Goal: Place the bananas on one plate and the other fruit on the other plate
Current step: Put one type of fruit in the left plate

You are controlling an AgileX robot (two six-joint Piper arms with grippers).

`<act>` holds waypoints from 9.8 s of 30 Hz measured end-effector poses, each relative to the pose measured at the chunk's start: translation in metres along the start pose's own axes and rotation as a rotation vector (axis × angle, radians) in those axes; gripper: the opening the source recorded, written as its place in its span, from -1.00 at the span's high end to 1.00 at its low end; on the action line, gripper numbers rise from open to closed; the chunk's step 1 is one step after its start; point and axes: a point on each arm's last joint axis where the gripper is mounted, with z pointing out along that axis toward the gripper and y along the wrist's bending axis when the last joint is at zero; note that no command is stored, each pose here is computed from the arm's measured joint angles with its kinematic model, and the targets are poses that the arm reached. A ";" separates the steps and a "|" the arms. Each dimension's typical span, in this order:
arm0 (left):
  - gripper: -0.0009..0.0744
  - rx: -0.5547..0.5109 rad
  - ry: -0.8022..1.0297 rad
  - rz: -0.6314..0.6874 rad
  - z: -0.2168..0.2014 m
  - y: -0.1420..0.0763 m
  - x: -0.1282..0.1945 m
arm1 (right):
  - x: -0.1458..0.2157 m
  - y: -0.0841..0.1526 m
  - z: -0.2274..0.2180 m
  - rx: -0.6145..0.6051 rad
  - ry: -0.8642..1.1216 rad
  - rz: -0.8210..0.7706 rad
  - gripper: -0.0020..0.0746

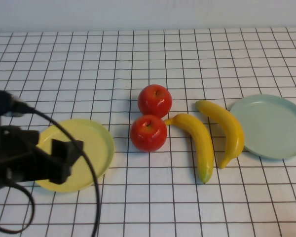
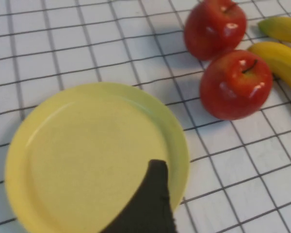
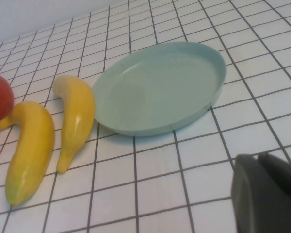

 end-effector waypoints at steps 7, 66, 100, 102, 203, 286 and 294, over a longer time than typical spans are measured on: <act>-0.80 0.118 0.105 0.123 0.054 -0.041 -0.020 | 0.000 0.000 0.000 0.000 0.000 0.000 0.99; 0.48 0.051 0.073 0.447 0.168 -0.071 -0.080 | 0.000 0.000 0.000 0.000 0.000 0.000 0.99; -0.80 0.041 0.260 0.302 0.219 -0.081 -0.038 | 0.000 0.000 0.000 0.000 0.000 0.000 0.99; -0.80 0.049 0.244 0.303 0.220 -0.082 -0.038 | 0.000 0.000 0.000 0.000 0.000 0.000 0.99; -0.80 -0.150 -0.075 0.109 0.109 0.027 -0.048 | 0.000 0.000 0.000 0.000 0.002 0.000 0.99; -0.07 -0.195 0.520 0.412 0.192 -0.054 -0.145 | 0.000 0.000 0.000 0.000 0.002 0.000 0.99; -0.07 -0.180 0.549 0.354 0.196 -0.036 -0.134 | 0.000 0.000 0.000 0.000 0.002 0.000 0.99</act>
